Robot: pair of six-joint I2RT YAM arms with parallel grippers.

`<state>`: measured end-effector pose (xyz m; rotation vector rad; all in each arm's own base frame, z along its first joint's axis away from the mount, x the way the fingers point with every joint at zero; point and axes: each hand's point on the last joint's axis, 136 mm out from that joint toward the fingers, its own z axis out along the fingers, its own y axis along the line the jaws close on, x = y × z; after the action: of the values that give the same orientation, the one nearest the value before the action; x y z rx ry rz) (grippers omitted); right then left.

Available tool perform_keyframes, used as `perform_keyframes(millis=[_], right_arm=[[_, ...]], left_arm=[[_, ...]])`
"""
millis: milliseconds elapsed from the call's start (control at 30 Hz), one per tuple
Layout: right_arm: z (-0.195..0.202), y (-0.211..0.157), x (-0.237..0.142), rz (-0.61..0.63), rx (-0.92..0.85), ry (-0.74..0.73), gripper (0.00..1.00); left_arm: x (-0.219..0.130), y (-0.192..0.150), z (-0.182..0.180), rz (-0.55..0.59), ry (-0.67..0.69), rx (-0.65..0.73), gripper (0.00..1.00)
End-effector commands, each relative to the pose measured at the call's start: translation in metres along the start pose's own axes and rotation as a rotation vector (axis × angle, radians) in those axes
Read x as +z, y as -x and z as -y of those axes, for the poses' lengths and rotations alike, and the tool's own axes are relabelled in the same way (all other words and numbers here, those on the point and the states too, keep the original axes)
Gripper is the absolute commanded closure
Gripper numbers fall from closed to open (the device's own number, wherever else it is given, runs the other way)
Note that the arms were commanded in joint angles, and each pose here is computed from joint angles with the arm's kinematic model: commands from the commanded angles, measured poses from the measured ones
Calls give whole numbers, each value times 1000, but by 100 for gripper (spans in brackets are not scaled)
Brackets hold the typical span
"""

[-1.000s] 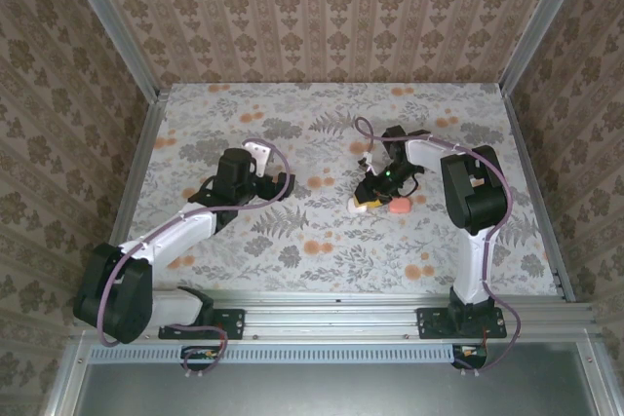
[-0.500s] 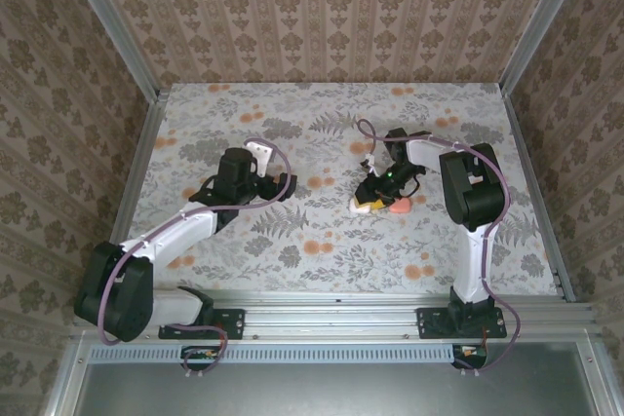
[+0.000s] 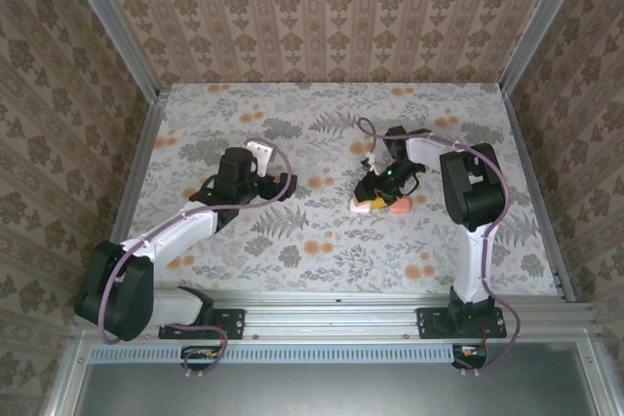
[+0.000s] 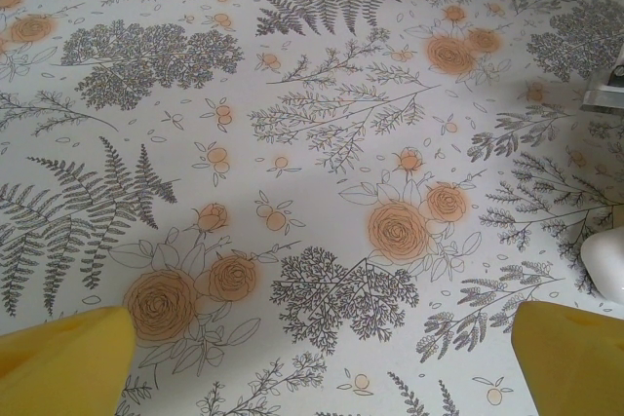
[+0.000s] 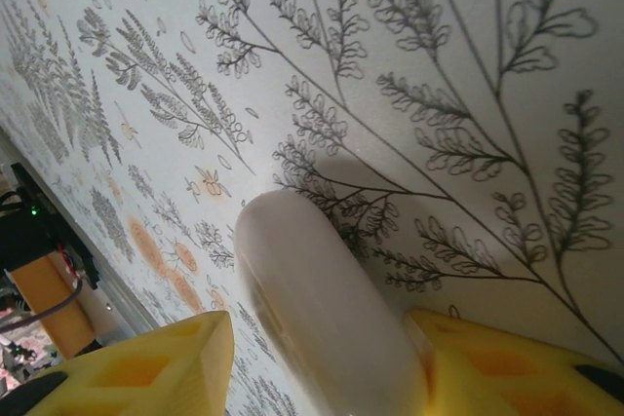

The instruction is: Insert the wireless bluetooth earbuds into the charging case

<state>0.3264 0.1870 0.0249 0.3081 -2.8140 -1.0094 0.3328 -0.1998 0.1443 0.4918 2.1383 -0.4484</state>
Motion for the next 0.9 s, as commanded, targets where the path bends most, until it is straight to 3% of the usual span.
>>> perform_keyframes(millis=[0,533,733,867], right_arm=[[29,0,-6,-13,49,-150,48],[12,16,-38,62,16,-209,47],[-18,23,-70,162,-43,-220,47],[-44,28,-98,305,-93,-212,47]], left_arm=[[-6,14,0,30,5,-13,0],[-16,16,-5,42,35,-5,0],[-23,25,-14,54,94,27,0],[-30,38,-27,66,172,67,0]])
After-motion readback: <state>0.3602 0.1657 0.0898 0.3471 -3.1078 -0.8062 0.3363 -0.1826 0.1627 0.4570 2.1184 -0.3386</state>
